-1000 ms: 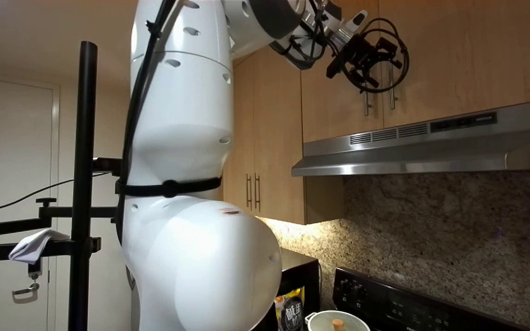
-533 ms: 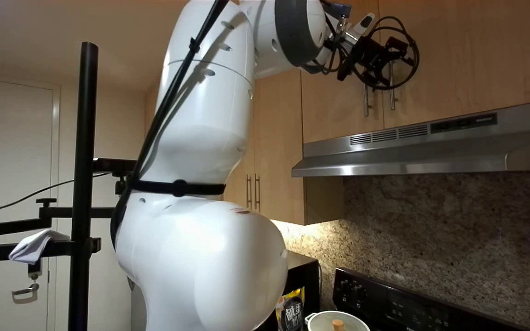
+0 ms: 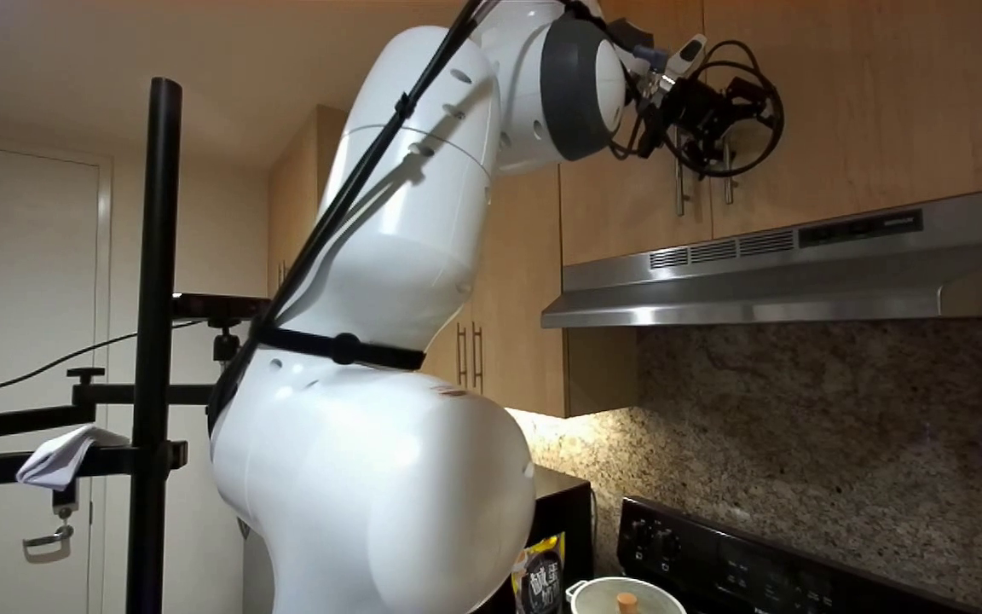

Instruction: Open the right door of the cabinet above the stove

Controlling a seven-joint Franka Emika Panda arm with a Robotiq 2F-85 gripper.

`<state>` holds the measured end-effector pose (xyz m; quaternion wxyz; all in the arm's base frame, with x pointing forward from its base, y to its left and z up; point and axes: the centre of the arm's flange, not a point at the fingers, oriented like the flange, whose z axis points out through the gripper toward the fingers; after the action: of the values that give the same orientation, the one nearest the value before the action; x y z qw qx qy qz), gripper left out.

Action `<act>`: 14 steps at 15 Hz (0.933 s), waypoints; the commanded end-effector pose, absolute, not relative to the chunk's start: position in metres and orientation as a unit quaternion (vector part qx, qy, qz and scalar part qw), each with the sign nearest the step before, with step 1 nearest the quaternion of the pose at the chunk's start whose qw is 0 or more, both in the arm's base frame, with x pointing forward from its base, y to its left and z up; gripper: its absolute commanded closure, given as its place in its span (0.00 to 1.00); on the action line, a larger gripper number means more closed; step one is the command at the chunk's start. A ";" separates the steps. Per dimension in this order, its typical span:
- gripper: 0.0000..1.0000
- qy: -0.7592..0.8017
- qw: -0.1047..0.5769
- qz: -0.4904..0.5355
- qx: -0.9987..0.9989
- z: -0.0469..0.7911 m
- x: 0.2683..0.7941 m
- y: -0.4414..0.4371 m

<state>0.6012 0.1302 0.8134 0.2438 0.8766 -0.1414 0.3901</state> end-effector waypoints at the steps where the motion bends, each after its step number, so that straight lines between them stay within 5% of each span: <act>1: 0.00 -0.181 0.256 0.391 0.866 0.824 0.615 0.108; 14: 0.00 -0.265 0.224 0.473 0.810 0.819 0.541 0.105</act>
<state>0.5840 0.1318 0.8246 0.2033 0.8510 -0.2302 0.4259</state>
